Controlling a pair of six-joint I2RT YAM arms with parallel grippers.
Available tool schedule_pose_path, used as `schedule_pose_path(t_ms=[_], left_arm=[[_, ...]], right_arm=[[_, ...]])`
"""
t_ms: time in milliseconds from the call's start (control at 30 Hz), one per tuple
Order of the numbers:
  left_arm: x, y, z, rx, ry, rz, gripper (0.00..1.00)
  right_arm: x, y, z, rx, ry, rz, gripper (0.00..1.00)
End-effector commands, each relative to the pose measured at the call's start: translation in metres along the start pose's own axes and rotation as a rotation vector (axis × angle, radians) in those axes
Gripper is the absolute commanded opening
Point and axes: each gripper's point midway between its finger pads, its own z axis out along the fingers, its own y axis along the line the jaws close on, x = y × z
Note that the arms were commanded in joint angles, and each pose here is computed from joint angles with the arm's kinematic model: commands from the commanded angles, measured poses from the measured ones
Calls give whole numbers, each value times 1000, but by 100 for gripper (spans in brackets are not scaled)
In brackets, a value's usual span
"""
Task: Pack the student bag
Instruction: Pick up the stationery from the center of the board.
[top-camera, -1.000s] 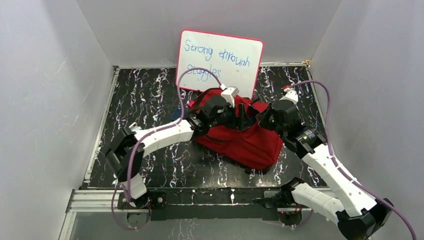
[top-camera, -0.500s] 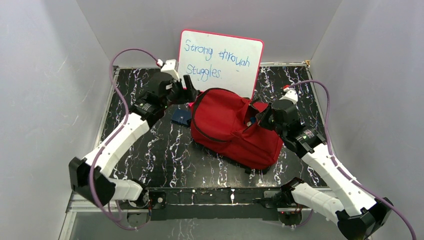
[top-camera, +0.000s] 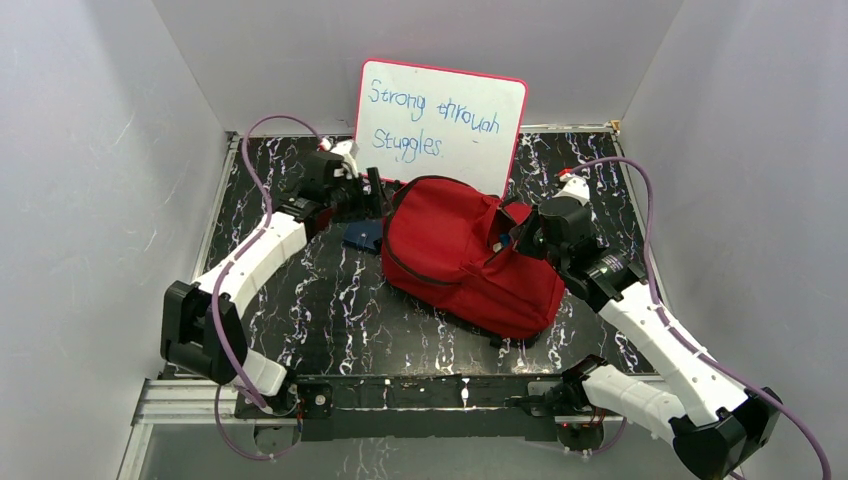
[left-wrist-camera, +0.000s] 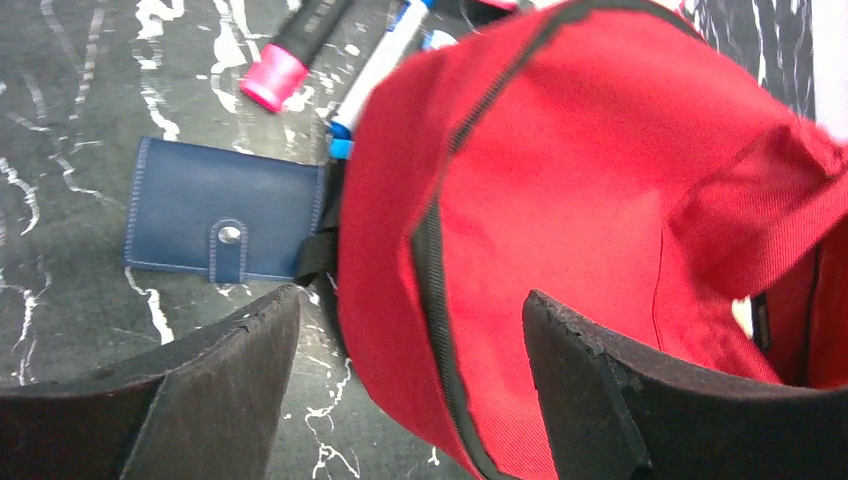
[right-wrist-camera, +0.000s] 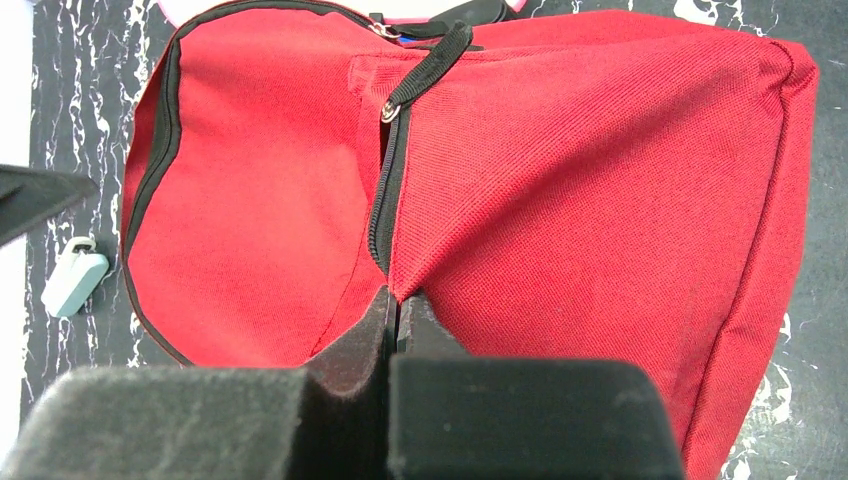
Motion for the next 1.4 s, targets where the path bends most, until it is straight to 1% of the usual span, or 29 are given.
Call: schedule_pose_path(t_ms=[0,67,167,233,367,467,567,633,767,800,867,967,1033,1133,1267,1367], left_arm=[[-17,48,3,-92,-43,-212,78],[-23,68,6,-123,-66,-303,77],[-32,80,15,-143,-100,-365,77],[-36,84,26,-145,-107,-362,77],[-36,92,46,-168,-66,-337,76],[-36,91,58,-126,-56,-319,75],[-37,86,75,-62,-35,-249,74],[-40,88,90,-46,-9,-178,74],[-47,98,121,-43,79,-27,72],[-54,95,127,-28,80,4,72],[-54,92,135,3,93,54,72],[-46,94,145,-32,118,144,72],[-36,98,153,-67,155,215,72],[-22,98,165,-90,206,276,71],[-10,90,179,-97,236,354,71],[-1,90,187,-134,266,408,71]], right_arm=[[-23,11,-6,-46,-86,23,0],[-23,10,-5,-38,-86,20,0],[-21,9,-3,-29,-75,13,0],[-21,10,-1,-25,-65,8,0],[-17,9,2,-3,-34,-1,0],[-14,6,3,17,-20,2,0],[-9,2,4,37,-3,11,0],[-8,2,2,36,7,20,0],[-7,3,0,31,16,30,0],[-7,3,-1,30,16,33,0],[-7,3,-1,31,15,37,0],[-8,3,-2,32,15,37,0],[-7,3,-2,33,18,36,0],[-5,3,-1,36,26,34,0],[-5,1,0,47,30,32,0],[-4,0,0,52,32,31,0]])
